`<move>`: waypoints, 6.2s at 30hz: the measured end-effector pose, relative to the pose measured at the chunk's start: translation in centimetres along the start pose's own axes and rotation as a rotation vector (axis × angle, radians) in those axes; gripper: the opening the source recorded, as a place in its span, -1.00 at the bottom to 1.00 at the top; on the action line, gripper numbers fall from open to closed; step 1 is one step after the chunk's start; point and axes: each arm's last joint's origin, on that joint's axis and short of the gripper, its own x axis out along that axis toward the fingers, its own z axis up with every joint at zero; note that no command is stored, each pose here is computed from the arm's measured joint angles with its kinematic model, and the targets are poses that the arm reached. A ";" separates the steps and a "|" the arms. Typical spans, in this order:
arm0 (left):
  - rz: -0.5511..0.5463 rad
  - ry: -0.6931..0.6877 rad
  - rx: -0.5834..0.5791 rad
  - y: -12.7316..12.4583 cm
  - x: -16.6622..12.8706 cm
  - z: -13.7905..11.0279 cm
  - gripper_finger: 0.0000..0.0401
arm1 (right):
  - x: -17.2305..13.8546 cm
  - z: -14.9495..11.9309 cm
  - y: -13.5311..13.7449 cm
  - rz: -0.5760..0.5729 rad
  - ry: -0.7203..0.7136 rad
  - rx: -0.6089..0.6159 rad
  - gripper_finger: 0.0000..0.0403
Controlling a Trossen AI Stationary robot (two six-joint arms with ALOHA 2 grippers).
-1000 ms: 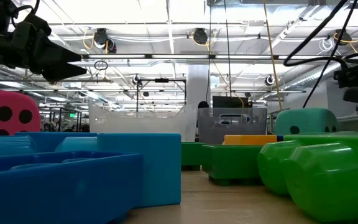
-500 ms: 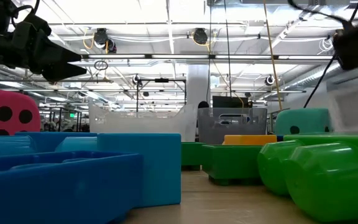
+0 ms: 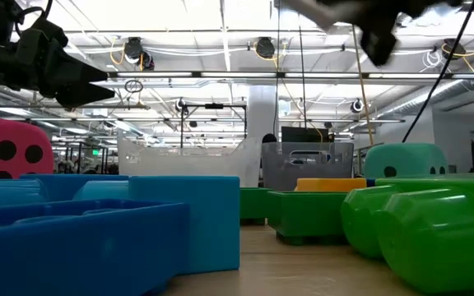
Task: Pick & Place Toys
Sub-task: Put the black deck of cards into the black bin, then put the brown deck of cards into the black bin
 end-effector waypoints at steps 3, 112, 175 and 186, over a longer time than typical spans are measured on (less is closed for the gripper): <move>0.003 0.000 0.000 0.0 0.0 0.0 0.89 | 1.4 0.7 -1.2 -0.009 -0.061 -0.027 -0.80; 0.005 -0.001 0.000 0.0 0.0 0.0 0.89 | -8.7 -8.7 -3.6 -0.660 1.170 0.236 0.10; 0.005 -0.001 0.000 0.0 0.0 0.0 0.89 | -5.2 -5.2 0.8 -0.711 1.112 0.082 0.86; 0.005 -0.001 0.000 0.0 0.0 0.0 0.89 | -7.1 -9.0 -2.8 -0.843 1.247 0.119 0.86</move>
